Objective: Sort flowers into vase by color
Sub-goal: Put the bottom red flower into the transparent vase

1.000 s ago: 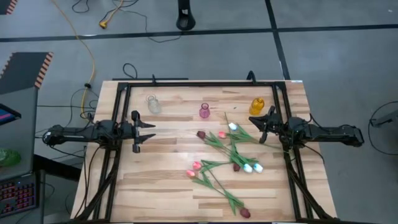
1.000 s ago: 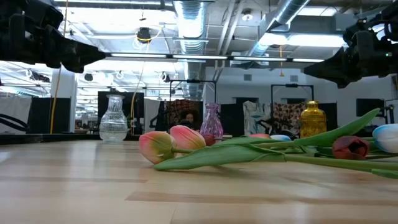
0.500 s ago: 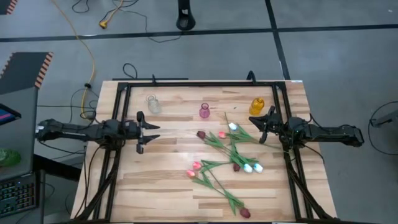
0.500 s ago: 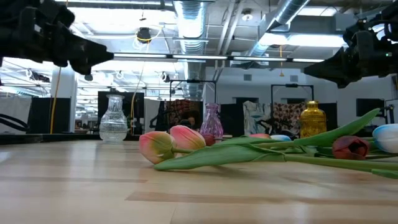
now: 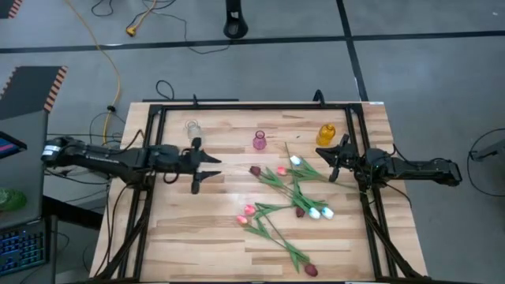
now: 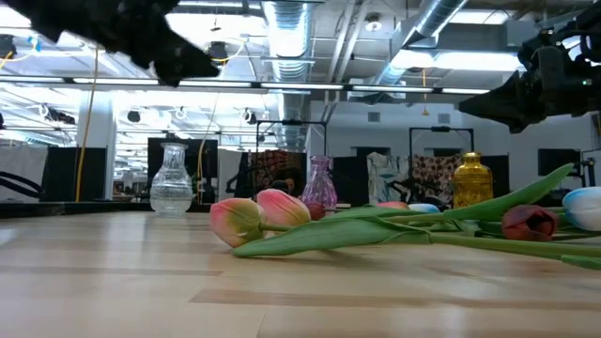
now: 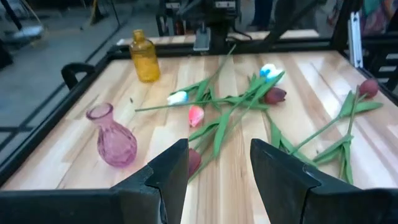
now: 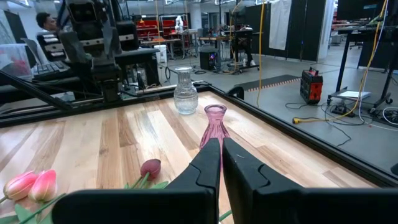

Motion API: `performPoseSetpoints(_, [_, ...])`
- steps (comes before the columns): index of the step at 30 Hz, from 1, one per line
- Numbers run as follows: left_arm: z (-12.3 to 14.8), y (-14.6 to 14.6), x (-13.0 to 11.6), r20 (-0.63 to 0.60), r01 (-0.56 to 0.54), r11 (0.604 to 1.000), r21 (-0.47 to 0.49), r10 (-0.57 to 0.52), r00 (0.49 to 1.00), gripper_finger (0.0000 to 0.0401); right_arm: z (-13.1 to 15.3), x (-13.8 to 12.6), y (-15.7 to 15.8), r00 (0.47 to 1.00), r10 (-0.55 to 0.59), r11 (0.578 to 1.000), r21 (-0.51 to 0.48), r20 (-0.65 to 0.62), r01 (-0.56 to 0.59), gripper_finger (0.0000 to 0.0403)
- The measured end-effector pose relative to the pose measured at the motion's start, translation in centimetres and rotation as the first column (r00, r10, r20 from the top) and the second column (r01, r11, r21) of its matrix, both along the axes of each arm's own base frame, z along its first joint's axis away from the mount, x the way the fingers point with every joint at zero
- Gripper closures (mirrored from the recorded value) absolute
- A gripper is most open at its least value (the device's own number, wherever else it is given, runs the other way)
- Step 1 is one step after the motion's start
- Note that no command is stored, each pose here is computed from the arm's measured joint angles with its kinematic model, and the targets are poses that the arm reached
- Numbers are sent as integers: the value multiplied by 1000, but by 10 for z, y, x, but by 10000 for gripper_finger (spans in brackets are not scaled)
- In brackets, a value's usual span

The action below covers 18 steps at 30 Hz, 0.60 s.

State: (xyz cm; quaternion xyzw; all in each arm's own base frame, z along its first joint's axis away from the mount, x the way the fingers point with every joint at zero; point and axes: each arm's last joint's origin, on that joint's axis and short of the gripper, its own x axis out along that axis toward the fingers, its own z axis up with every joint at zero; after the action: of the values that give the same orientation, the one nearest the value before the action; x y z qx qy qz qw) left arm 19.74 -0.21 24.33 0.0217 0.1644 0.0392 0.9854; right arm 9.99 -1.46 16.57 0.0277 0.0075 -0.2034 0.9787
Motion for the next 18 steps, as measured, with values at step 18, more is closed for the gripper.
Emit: performPoseSetpoints(18, [6,-32,135,-263,264,964,15,-251,932,240,0,0,0,1000,-1,999,40,17,1,356])
